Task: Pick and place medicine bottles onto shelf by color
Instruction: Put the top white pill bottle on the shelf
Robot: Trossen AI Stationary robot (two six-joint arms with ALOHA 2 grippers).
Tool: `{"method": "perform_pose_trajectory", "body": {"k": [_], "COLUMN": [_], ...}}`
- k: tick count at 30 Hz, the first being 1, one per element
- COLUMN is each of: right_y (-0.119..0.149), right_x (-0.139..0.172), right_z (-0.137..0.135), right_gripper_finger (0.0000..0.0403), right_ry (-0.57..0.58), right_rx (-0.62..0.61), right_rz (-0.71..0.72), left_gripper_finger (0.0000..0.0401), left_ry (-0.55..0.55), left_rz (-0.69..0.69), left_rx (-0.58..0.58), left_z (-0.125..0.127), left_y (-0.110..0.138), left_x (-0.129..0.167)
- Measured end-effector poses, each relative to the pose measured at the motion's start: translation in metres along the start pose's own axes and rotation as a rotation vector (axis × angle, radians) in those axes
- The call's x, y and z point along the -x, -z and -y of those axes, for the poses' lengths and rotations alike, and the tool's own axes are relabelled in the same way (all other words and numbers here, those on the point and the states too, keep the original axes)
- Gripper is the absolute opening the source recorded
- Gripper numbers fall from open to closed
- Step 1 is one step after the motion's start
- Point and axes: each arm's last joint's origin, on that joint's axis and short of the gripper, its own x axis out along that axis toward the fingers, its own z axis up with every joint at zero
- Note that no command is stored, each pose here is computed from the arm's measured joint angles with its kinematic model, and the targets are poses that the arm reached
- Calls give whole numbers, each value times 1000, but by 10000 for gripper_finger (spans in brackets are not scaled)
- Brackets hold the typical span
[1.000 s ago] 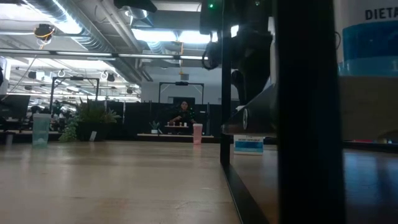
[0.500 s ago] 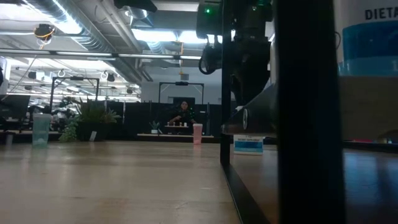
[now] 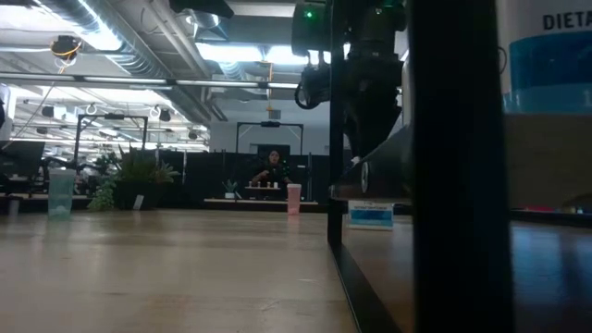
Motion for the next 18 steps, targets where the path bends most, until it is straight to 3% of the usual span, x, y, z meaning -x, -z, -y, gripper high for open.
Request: {"method": "perform_pose_trajectory", "body": {"k": [9, 18], "right_y": [-4, -9], "right_x": [25, 79], "right_z": [-21, -55], "right_gripper_finger": [175, 176], "right_ry": [-9, -19], "right_rx": [28, 82], "right_rz": [-24, -5], "left_gripper_finger": [255, 255], "left_ry": [-1, 0], "left_rz": [-3, -10], "left_rx": [-2, -36], "left_z": [0, 0], "left_y": [0, 1], "left_x": [0, 0]}}
